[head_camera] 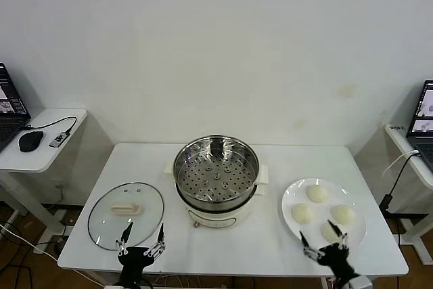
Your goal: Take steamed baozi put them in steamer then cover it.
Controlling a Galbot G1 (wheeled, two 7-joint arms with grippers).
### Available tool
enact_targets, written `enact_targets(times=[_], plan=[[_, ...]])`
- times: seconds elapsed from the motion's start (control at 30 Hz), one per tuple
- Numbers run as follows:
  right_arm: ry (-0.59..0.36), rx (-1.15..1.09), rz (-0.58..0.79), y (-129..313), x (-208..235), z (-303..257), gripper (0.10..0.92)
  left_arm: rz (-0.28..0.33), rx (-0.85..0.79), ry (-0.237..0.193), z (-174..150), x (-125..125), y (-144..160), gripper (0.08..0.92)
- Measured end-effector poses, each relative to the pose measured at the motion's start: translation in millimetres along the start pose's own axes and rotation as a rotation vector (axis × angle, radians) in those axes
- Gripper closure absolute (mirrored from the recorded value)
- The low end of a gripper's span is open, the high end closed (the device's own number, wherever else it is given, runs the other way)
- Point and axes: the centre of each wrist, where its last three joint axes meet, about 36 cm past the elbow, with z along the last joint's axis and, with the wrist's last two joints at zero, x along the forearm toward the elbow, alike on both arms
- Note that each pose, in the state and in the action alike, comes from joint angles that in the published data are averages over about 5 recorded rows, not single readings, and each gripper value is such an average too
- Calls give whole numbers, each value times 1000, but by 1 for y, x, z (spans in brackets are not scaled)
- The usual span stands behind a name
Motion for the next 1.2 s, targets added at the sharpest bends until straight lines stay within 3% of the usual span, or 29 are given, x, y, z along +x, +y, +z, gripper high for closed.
enact_targets(times=[0.27,0.57,0.87,1.2], plan=[[47,370,-107,-75,-38,-27,200,12,-31,10,-11,-9,3,177],[142,706,-311,-153,-89,-75,200,9,-58,62,-23,-10,4,177],[266,798,-533,-193,-147,-101,200,-26,-91,91,-31,-10,10,177],[393,812,-709,-202,-211,-106,200,-59,-108,99,-37,-11,15,177]])
